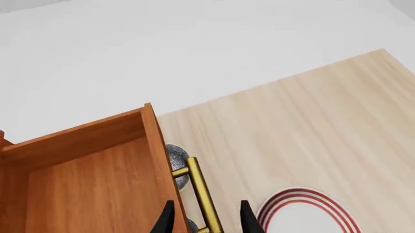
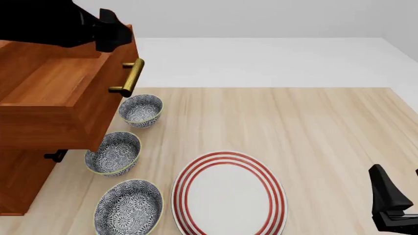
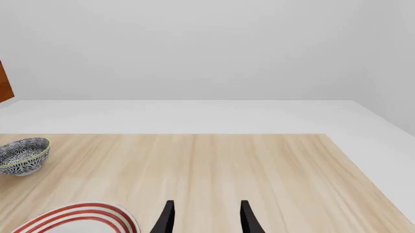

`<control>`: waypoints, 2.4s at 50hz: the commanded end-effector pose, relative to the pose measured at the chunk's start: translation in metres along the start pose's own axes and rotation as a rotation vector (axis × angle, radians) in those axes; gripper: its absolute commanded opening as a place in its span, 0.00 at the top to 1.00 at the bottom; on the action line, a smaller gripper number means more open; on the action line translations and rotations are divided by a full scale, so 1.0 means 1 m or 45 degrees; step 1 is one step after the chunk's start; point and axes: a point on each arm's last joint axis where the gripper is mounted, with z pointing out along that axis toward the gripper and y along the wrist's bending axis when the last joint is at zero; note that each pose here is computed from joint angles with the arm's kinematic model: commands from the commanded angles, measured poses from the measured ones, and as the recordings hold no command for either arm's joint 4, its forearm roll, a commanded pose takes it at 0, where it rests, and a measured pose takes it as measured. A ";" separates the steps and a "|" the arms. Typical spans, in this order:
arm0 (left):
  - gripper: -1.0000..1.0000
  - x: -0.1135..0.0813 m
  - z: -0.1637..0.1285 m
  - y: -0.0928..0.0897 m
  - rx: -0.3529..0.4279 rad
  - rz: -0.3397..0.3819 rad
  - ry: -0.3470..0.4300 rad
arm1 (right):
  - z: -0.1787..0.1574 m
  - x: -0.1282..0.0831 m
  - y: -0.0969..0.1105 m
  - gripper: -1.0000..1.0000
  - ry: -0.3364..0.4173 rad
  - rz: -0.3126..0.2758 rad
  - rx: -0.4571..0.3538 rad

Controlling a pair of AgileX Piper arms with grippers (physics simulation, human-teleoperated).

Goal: Open the top drawer of the cabinet.

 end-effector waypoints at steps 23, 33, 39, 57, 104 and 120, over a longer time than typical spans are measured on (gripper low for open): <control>0.00 0.000 -0.027 -0.009 0.042 0.050 -0.057 | 0.000 0.000 0.000 0.00 0.000 0.000 0.000; 0.00 -0.001 -0.033 -0.010 0.050 0.052 -0.071 | 0.000 0.000 0.000 0.00 0.000 0.000 0.000; 0.00 -0.001 -0.038 -0.011 0.056 0.054 -0.079 | 0.000 0.000 0.000 0.00 0.000 0.000 0.000; 0.00 -0.004 -0.054 -0.013 0.067 0.066 -0.120 | 0.000 0.000 0.000 0.00 0.000 0.000 0.000; 0.00 -0.008 -0.099 -0.031 0.192 0.152 -0.228 | 0.000 0.000 0.000 0.00 0.000 0.000 0.000; 0.00 -0.005 -0.098 -0.034 0.213 0.155 -0.214 | 0.000 0.000 0.000 0.00 0.000 0.000 0.000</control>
